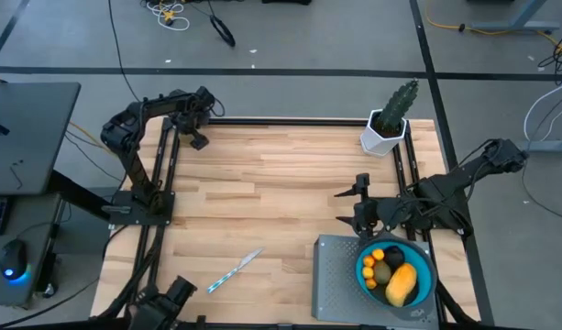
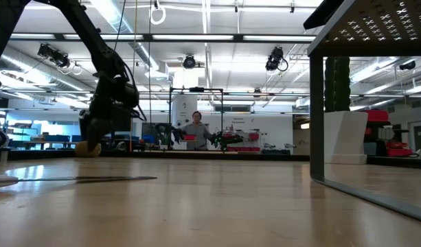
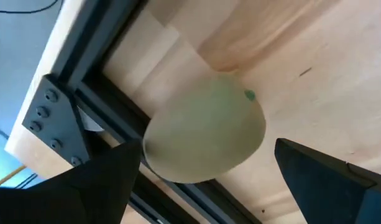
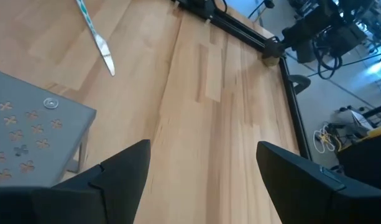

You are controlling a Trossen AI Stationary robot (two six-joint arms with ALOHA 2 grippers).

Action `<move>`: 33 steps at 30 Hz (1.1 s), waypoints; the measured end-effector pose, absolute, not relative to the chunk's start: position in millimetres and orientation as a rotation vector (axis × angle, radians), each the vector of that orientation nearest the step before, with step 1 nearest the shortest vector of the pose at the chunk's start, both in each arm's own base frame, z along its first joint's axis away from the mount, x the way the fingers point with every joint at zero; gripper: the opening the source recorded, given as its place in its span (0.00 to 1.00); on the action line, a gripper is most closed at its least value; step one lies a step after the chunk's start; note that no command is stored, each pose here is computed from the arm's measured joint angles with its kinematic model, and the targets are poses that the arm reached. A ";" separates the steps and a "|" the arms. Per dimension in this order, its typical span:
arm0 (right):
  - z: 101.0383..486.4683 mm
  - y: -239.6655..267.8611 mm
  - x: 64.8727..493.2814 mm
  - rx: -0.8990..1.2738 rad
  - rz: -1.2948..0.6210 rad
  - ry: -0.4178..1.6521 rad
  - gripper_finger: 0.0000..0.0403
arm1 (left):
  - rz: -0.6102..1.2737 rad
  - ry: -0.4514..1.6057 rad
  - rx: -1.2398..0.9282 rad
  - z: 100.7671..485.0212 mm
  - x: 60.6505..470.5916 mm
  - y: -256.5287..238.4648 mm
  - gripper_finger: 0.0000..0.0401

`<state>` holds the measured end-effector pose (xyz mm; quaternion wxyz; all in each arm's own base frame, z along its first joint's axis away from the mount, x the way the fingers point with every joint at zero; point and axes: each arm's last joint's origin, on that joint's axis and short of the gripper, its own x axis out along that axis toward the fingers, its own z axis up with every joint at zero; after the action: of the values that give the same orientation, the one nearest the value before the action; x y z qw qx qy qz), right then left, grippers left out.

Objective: Pick & Place Fruit
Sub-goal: Put the brown kiwi into the blue strainer bowl on the shelf

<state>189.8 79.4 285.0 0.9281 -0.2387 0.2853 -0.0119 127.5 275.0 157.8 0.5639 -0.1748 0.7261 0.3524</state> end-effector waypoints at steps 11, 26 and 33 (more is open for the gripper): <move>282.9 78.8 188.3 -0.469 -0.030 0.609 0.76 | 0.836 1.627 -0.344 141.9 133.9 272.9 0.94; 283.2 78.6 188.4 -0.483 -0.039 0.606 0.76 | 0.872 1.691 -0.302 142.2 136.1 268.7 0.66; 309.4 82.9 184.3 -0.459 -0.099 0.380 0.76 | 0.882 1.674 -0.294 142.3 148.7 261.7 0.60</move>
<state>184.3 82.9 309.4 0.9547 -0.2262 0.1872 -0.0489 148.7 261.7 142.3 0.5754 -0.1257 0.7150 0.3767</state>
